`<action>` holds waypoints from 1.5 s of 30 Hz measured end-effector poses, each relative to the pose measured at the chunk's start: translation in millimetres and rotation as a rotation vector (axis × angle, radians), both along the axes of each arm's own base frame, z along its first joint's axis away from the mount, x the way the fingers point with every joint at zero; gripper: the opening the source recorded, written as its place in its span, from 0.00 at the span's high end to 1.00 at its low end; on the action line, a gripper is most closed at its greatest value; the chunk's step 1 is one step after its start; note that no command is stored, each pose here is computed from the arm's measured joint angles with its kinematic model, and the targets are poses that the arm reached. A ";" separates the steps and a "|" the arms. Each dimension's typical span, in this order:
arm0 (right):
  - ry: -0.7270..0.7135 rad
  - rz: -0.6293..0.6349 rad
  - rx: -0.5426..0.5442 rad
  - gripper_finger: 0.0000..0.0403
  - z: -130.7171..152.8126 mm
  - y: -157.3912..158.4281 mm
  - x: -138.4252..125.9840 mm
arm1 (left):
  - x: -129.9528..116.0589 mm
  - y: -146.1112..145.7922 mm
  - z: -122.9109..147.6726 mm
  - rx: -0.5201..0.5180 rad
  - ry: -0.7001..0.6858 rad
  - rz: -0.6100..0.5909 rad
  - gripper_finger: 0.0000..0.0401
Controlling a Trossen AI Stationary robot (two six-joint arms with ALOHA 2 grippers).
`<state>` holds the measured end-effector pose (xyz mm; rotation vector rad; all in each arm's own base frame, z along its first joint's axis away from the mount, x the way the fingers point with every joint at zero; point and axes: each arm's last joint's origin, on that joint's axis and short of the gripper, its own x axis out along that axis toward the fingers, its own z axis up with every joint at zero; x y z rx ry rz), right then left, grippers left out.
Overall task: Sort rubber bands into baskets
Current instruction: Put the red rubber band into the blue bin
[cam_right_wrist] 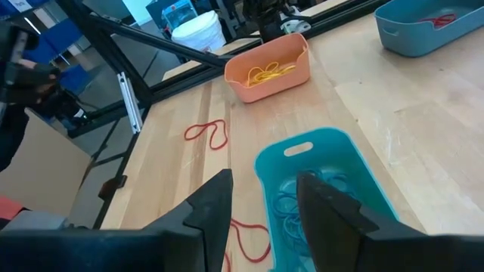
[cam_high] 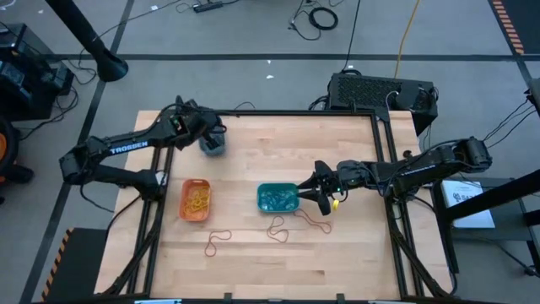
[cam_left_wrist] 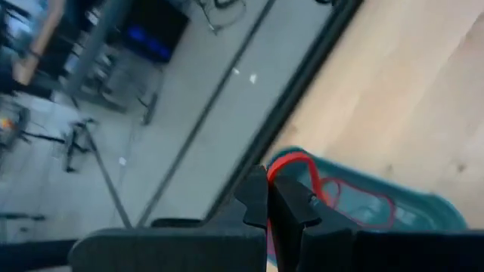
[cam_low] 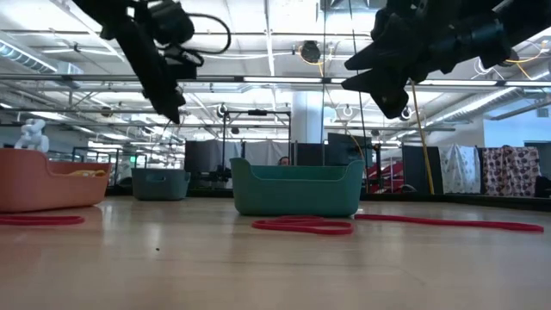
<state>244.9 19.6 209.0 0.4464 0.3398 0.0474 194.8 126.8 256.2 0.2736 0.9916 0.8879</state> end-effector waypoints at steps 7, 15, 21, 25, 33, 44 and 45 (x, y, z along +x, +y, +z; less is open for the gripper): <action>0.014 0.001 -0.003 0.65 -1.3 0.0 -0.4 | -4.4 10.0 -21.4 -0.165 0.036 0.087 0.99; 0.021 0.003 -0.004 0.65 -2.0 0.0 -0.7 | -4.6 17.3 -47.9 -0.271 0.182 0.152 0.99; 0.020 0.007 -0.013 0.65 -2.0 0.0 -0.7 | -5.2 21.1 -52.0 -0.270 0.203 0.173 0.99; 0.019 0.010 -0.021 0.65 -2.0 0.1 -0.7 | -3.7 23.1 -50.6 -0.237 0.191 0.180 0.99; 0.018 0.012 -0.025 0.65 -2.0 0.1 -0.6 | 2.8 27.6 -46.8 -0.182 0.131 0.158 0.99; 0.019 0.012 -0.021 0.65 -2.1 0.1 -0.6 | 1.1 24.3 -49.6 -0.257 0.138 0.127 0.98; 0.019 0.012 -0.021 0.65 -2.1 0.1 -0.6 | 0.7 24.1 -49.7 -0.259 0.145 0.124 0.96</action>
